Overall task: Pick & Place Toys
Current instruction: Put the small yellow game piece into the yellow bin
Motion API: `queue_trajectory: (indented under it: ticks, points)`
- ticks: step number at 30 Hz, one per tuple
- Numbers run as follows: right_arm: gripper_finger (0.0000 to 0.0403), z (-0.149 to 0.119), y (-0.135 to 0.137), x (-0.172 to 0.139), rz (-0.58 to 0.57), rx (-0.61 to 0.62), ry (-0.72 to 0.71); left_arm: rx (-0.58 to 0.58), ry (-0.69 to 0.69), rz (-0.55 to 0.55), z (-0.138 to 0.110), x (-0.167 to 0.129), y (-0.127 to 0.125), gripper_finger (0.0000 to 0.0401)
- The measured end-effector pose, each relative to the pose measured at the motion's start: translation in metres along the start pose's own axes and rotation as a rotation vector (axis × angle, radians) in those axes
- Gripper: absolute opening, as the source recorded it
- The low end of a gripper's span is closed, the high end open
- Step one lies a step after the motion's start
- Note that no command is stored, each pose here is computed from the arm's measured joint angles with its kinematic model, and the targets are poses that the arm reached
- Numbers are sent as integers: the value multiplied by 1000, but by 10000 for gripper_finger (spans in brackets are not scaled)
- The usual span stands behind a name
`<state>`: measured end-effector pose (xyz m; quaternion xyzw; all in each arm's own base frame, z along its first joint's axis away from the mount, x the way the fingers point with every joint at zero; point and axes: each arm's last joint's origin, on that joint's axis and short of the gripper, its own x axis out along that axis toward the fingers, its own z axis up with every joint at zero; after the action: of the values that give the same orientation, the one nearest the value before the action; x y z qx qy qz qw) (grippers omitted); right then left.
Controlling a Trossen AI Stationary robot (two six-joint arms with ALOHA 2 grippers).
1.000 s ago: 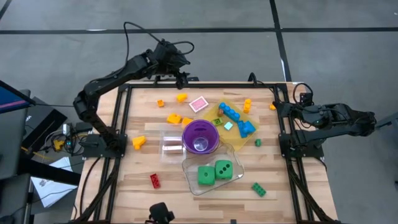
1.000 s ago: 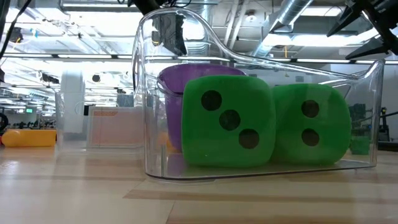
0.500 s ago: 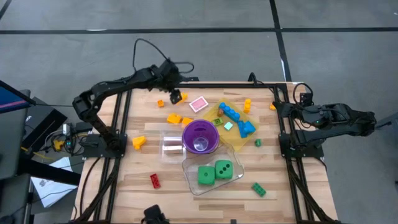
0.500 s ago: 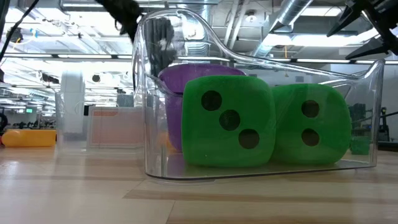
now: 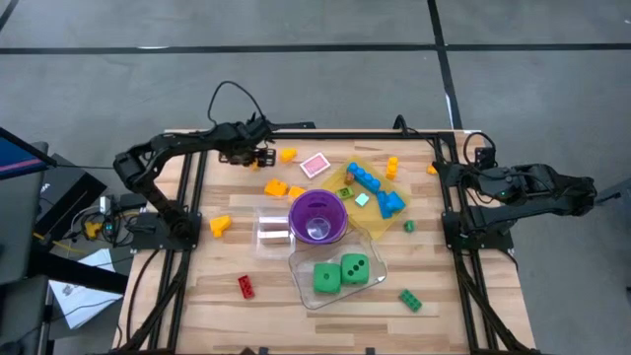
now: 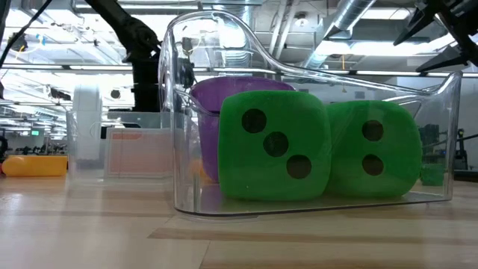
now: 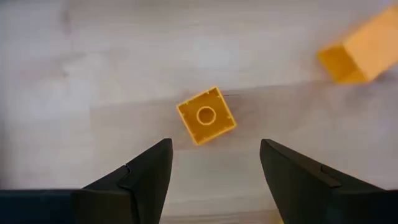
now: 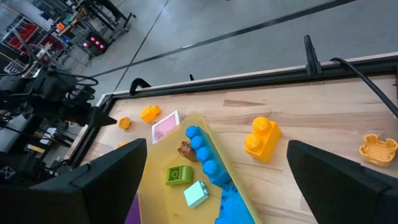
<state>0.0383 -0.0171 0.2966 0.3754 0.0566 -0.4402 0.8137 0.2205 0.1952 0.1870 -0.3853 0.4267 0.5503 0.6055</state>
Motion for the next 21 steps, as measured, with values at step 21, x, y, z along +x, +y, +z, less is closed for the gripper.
queue_trajectory:
  ticks: [21]
  points:
    - [379,0,0,0,0,2,-1,-243,-67,15,14,10,5,237]
